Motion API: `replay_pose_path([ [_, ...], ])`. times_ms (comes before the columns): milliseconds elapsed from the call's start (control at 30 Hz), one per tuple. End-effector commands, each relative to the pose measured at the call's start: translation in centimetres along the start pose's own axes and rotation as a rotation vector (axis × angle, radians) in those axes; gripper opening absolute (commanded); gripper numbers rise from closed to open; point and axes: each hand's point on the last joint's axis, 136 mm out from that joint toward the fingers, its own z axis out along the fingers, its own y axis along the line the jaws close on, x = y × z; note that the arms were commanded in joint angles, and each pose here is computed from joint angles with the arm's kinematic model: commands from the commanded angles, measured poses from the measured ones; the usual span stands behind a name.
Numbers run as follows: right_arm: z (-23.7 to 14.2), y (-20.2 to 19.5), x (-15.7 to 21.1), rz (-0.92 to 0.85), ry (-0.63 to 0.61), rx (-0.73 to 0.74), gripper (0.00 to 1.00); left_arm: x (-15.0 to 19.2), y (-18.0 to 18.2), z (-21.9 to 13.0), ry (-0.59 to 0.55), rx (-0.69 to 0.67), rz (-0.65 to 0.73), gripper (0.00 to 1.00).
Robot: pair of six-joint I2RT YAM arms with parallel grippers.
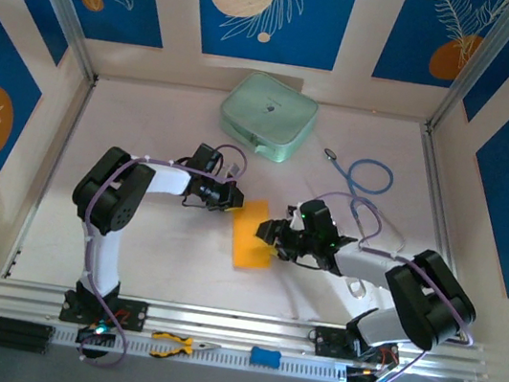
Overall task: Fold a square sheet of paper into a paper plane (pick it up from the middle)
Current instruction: Fold the triangle a second time at the center of the table.
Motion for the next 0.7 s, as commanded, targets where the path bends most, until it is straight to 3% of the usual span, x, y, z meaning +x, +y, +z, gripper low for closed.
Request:
replay_pose_path([
  [0, 0.2, 1.1, -0.5, -0.043, 0.032, -0.04, 0.52, 2.2, 2.5, 0.6, 0.076, -0.053, -0.07, 0.13],
  [400, 1.0, 0.3, -1.6, -0.049, 0.088, -0.039, 0.41, 2.1, 1.9, 0.5, 0.082, -0.03, -0.055, 0.13],
  [667, 1.8, -0.3, -2.4, -0.049, 0.123, -0.048, 0.21, 1.4, 0.1, -0.2, 0.06, -0.005, -0.032, 0.19],
])
